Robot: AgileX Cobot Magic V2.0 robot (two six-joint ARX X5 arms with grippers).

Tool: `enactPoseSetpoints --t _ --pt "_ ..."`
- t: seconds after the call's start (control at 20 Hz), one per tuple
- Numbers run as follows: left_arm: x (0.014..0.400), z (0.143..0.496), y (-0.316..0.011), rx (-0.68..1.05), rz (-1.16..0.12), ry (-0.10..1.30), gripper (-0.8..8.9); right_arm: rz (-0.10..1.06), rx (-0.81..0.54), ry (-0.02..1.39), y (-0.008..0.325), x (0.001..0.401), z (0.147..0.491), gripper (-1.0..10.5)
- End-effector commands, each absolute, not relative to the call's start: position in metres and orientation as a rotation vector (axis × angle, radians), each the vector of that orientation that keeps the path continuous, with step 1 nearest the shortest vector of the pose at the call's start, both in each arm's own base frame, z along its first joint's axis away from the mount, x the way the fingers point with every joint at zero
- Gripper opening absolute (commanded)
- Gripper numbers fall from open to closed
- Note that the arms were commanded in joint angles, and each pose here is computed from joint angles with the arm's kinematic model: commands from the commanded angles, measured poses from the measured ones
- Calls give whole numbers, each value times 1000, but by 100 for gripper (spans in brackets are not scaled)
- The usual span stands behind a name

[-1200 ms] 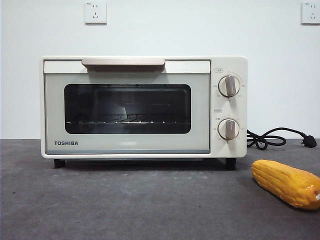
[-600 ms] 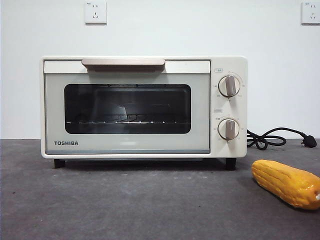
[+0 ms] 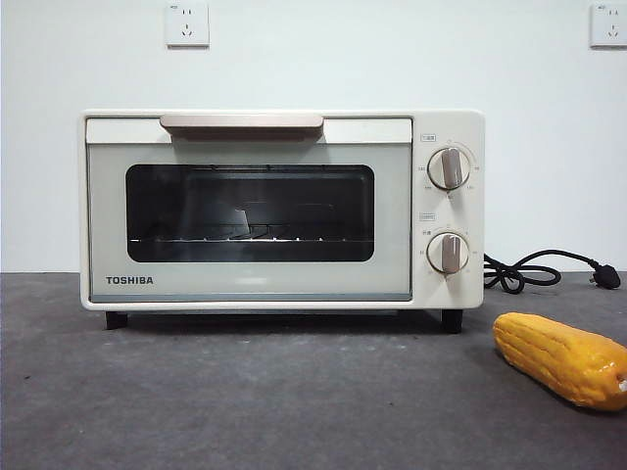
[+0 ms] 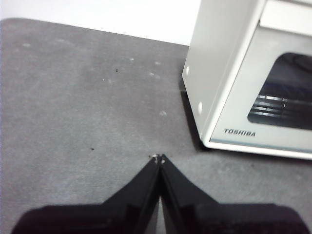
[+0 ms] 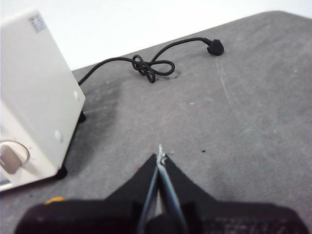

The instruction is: Take the corn from the table,put the corn in the oven

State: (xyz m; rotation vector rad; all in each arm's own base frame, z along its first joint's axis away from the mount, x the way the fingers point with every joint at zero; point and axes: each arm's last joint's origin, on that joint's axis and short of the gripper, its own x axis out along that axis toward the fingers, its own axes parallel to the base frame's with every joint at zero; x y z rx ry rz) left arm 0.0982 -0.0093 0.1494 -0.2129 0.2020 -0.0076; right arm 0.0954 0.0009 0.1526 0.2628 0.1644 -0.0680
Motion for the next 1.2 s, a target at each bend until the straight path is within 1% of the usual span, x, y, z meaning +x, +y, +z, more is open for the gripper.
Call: enactPoseSetpoints --t 0.05,0.6,0.65,0.75,0.9,1.0,1.05,1.2 --pt "99 150 -10 -269 -14 183 -3 -72 306 168 1 96 150 0" --pt "99 151 -10 -271 -29 172 -3 -71 308 160 1 96 151 0" --pt "99 152 -10 -272 -31 164 -3 -71 317 156 1 96 152 0" --pt "100 155 -11 -284 -40 137 -4 -76 396 150 1 96 153 0" --pt "99 160 -13 -358 -110 117 -4 -60 448 143 1 96 154 0" --pt "99 164 -14 -367 -175 107 -4 -26 469 142 2 96 157 2" --pt "98 168 -16 -369 -226 101 -4 9 480 139 3 95 160 2" --pt "96 181 -17 -369 -302 89 -4 61 494 110 5 93 173 1"
